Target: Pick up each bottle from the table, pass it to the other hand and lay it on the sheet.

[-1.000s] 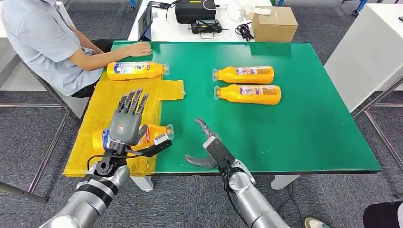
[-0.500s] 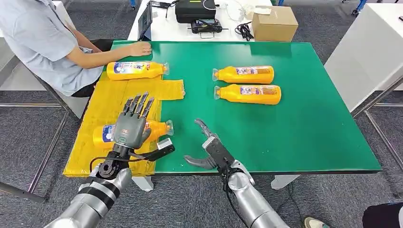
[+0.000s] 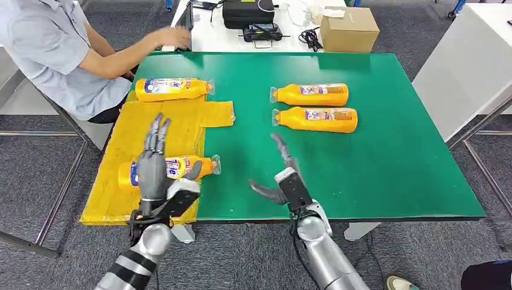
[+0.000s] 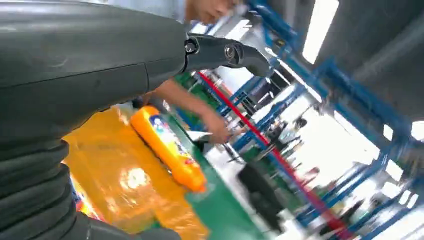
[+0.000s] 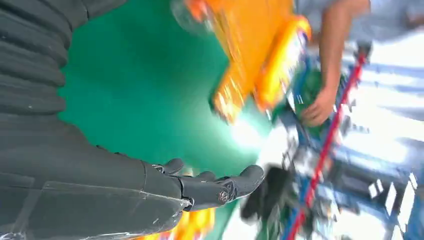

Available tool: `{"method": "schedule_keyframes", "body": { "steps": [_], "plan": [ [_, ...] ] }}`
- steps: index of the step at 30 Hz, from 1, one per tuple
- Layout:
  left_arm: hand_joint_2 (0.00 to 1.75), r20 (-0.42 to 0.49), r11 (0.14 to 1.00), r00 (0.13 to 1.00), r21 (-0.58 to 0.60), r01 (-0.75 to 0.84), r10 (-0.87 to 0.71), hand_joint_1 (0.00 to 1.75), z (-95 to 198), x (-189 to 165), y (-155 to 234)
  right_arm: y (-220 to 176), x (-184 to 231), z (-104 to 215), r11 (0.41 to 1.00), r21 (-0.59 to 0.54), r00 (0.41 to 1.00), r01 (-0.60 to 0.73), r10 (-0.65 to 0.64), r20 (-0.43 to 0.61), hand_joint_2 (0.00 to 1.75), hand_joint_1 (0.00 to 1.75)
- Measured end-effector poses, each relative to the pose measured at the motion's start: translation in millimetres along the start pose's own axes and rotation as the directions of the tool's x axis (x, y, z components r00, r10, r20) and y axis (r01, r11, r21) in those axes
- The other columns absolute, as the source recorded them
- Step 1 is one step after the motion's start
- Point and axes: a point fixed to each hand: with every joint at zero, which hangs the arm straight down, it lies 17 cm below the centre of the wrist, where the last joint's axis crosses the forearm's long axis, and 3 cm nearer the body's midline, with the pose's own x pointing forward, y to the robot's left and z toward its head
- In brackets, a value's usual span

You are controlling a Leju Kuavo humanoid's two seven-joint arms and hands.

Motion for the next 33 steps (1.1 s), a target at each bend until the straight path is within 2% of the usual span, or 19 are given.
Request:
{"method": "schedule_keyframes", "body": {
  "steps": [2, 3, 5, 7, 8, 9, 10, 11, 15, 19, 21, 33],
  "plan": [
    [1.75, -0.046, 0.988, 0.989, 0.063, -0.138, 0.141, 0.00, 4.4, 5.5, 10.2, -17.4, 5.5, 0.1, 0.998, -0.060, 1.000, -0.019, 0.019, 0.007, 0.00, 0.00],
    [1.75, -0.076, 0.969, 0.970, 0.102, -0.224, 0.232, 0.00, 6.9, 6.3, 15.2, -27.6, 7.4, 1.9, 0.995, -0.094, 0.999, -0.045, 0.046, 0.010, 1.75, 0.00],
    [1.75, -0.114, 0.934, 0.931, 0.138, -0.329, 0.345, 0.00, 15.5, 7.0, 16.8, -44.4, 11.4, 6.7, 0.984, -0.152, 0.995, -0.092, 0.096, 0.017, 1.75, 0.00],
    [1.75, -0.202, 0.810, 0.785, 0.157, -0.564, 0.586, 0.00, 31.3, 8.3, 3.8, -64.9, 15.8, 19.6, 0.961, -0.217, 0.984, -0.170, 0.178, 0.016, 1.75, 0.00],
    [1.75, -0.257, 0.657, 0.611, 0.164, -0.736, 0.749, 0.00, 39.0, 12.4, -9.7, -74.8, 18.9, 25.1, 0.945, -0.245, 0.974, -0.216, 0.226, 0.016, 1.75, 0.00],
    [1.75, -0.273, 0.533, 0.479, 0.178, -0.827, 0.834, 0.00, 48.5, 19.3, -16.1, -79.9, 20.3, 31.4, 0.932, -0.262, 0.965, -0.249, 0.261, 0.013, 1.75, 0.00],
    [1.75, -0.256, 0.433, 0.381, 0.192, -0.881, 0.888, 0.00, 55.4, 27.7, -15.1, -87.3, 23.6, 38.5, 0.915, -0.285, 0.953, -0.287, 0.303, 0.012, 1.75, 0.00],
    [1.75, -0.249, 0.422, 0.372, 0.189, -0.887, 0.894, 0.00, 59.7, 32.9, -15.0, -93.7, 25.3, 45.7, 0.898, -0.308, 0.944, -0.313, 0.331, 0.006, 1.75, 0.00],
    [1.75, -0.257, 0.563, 0.512, 0.192, -0.804, 0.819, 0.00, 67.3, 29.2, -9.2, -106.4, 29.9, 63.3, 0.867, -0.346, 0.926, -0.358, 0.378, -0.011, 1.75, 0.00],
    [1.75, -0.256, 0.732, 0.687, 0.203, -0.650, 0.680, 0.00, 68.3, 21.1, 2.2, -111.5, 36.8, 73.6, 0.824, -0.360, 0.888, -0.437, 0.459, -0.025, 1.75, 0.00],
    [1.75, -0.249, 0.769, 0.728, 0.215, -0.602, 0.639, 0.00, 68.3, 19.7, 6.8, -112.0, 37.4, 77.7, 0.823, -0.360, 0.888, -0.439, 0.459, -0.034, 1.75, 0.00],
    [1.75, -0.253, 0.787, 0.746, 0.241, -0.568, 0.616, 0.00, 70.7, 17.0, 10.8, -113.9, 41.0, 90.1, 0.823, -0.356, 0.887, -0.444, 0.459, -0.044, 1.75, 0.00]
  ]
}}
